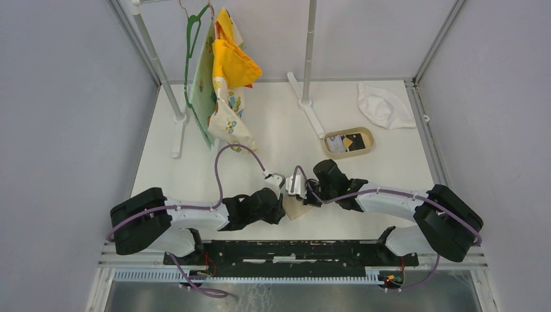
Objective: Put the credit cards into the card holder
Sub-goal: Open the card holder at the center of the board.
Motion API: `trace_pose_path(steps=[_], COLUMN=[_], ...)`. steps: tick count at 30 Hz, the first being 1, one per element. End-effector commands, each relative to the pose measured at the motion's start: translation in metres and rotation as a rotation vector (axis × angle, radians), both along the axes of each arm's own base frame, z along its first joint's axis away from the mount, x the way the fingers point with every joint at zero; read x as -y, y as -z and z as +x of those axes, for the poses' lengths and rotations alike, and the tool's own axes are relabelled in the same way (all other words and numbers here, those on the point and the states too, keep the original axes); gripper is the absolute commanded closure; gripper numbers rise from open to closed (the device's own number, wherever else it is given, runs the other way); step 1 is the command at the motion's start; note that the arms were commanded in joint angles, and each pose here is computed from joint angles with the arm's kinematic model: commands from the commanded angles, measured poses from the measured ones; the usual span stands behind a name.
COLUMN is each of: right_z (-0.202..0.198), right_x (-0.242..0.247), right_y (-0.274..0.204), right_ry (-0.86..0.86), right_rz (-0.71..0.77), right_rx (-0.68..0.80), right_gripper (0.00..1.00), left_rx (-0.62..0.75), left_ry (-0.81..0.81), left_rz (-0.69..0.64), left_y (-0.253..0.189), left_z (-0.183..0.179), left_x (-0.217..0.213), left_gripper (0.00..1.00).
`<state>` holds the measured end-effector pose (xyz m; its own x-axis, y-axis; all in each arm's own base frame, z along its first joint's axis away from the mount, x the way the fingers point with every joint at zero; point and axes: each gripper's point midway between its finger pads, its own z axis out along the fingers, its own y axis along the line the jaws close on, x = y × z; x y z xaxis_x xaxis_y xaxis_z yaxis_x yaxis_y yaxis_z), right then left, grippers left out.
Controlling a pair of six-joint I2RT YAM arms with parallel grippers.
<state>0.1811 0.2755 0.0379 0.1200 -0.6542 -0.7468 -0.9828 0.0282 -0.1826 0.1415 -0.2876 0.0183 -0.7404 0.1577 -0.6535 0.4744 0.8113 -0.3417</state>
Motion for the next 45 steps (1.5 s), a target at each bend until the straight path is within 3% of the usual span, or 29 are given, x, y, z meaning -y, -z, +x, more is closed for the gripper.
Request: trace_pose_path(steps=[1,9,12,15,18,28,38,45], right_z=[0.012,0.003,0.002,0.003,0.010,0.019,0.015,0.020], right_x=[0.003,0.002,0.001,-0.003,-0.004,-0.003,-0.011,-0.011], right_y=[-0.016,-0.026,-0.025,-0.024,-0.018,-0.006,-0.014,-0.005], right_ry=[0.067,-0.009,-0.037,-0.014,0.070,0.232,0.257,0.338], right_rz=[0.065,0.126,0.109,0.101,0.093,0.077,0.133,0.109], right_rx=[-0.025,-0.046,-0.021,-0.031,-0.074,-0.155,-0.217,-0.240], right_gripper=[1.00,0.98,0.67,0.52,0.45,0.46,0.48,0.48], left_rx=[-0.009,0.011,0.010,0.010,0.014,0.040,0.041,0.017], left_ry=[0.004,0.008,0.016,0.016,0.014,-0.036,-0.101,-0.111], left_rz=[0.009,-0.009,-0.023,-0.049,-0.086,-0.217,-0.223,-0.193], left_y=[0.004,-0.009,-0.013,-0.017,-0.023,-0.047,-0.040,-0.025], left_z=[-0.002,0.004,0.003,0.003,0.001,0.006,0.028,0.028], left_x=[-0.003,0.005,0.008,0.010,0.011,0.014,0.027,0.024], left_gripper=[0.77,0.77,0.76,0.76,0.75,0.70,0.85,0.89])
